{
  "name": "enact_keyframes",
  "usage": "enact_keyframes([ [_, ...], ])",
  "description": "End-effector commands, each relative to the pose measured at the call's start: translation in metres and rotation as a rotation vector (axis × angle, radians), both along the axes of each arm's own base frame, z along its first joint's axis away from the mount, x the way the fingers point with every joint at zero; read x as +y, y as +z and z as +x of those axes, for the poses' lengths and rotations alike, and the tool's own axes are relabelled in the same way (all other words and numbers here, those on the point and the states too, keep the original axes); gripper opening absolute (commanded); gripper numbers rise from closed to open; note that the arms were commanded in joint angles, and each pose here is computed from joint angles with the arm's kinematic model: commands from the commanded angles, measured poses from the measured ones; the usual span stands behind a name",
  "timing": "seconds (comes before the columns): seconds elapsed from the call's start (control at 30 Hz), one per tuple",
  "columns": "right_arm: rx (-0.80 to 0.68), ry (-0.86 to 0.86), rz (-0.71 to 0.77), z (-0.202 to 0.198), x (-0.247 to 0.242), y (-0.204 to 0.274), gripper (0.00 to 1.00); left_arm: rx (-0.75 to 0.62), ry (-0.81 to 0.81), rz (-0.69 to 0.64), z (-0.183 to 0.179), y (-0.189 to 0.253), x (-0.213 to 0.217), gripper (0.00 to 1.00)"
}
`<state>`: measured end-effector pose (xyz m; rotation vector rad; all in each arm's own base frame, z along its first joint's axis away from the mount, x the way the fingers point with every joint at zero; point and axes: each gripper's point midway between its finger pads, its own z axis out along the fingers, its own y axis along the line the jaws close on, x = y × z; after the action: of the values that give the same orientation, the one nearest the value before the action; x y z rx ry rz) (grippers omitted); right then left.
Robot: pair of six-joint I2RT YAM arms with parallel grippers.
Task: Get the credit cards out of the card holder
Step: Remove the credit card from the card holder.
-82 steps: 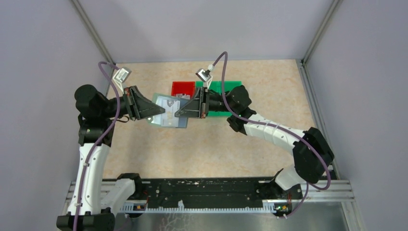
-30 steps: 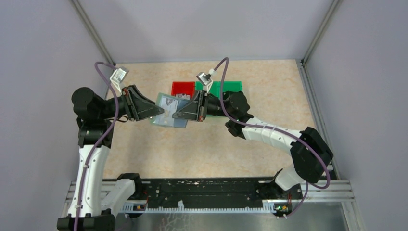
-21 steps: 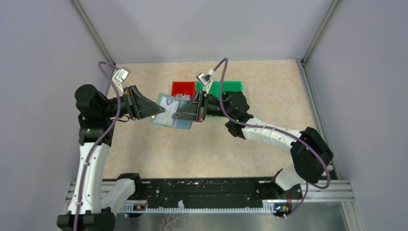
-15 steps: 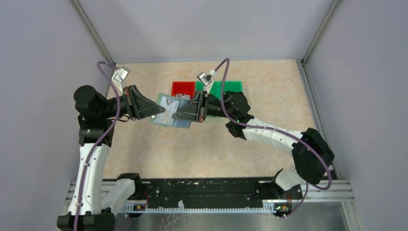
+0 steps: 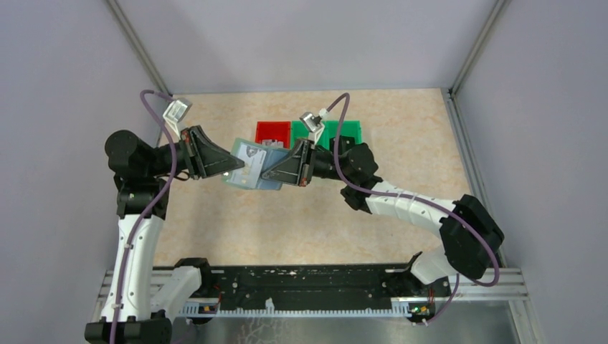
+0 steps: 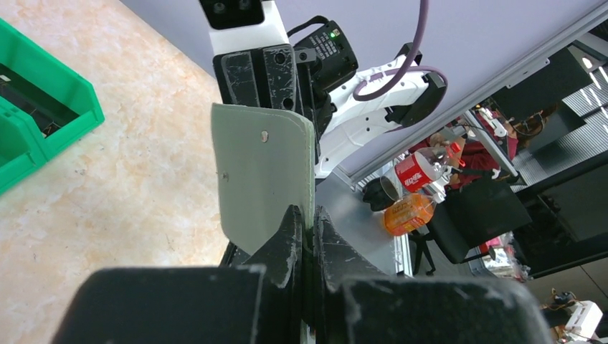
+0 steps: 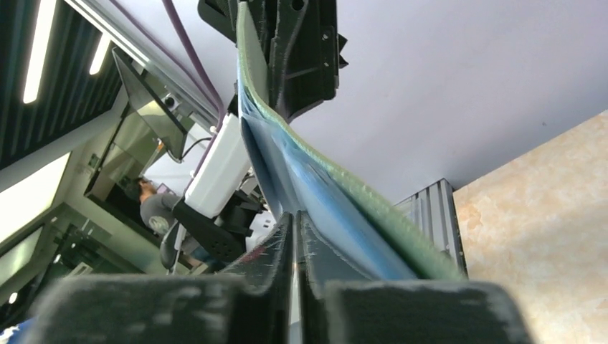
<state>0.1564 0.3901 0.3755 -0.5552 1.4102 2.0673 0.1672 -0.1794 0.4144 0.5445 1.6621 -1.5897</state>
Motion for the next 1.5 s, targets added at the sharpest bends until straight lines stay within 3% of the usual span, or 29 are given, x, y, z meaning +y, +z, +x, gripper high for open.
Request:
enact_keyframes([
  [0.0,-0.052,-0.025,0.071,-0.002,-0.011,0.025,0.14,-0.063,-0.022,-0.002,-0.013,0.012,-0.001,0.04],
  [0.13,-0.071,0.022,0.144,-0.008,-0.014,0.044,0.3,-0.066,-0.017,-0.002,-0.013,0.011,0.0,0.04],
  [0.27,-0.059,0.078,0.196,-0.012,-0.014,0.058,0.35,-0.056,-0.009,-0.001,-0.011,0.009,0.0,0.08],
  [0.6,-0.05,0.091,0.189,-0.005,-0.005,0.059,0.2,-0.063,-0.015,0.011,-0.011,0.006,0.0,0.08],
  [0.77,-0.033,0.111,0.208,-0.004,-0.004,0.056,0.0,-0.061,-0.012,0.012,-0.01,0.007,0.0,0.1],
  [1.03,-0.045,0.104,0.239,-0.011,-0.016,0.046,0.0,-0.078,-0.031,0.014,-0.016,0.009,0.0,0.2],
  [1.47,-0.062,0.045,0.2,-0.009,-0.019,0.038,0.0,-0.082,0.019,0.013,-0.006,0.012,0.0,0.01],
])
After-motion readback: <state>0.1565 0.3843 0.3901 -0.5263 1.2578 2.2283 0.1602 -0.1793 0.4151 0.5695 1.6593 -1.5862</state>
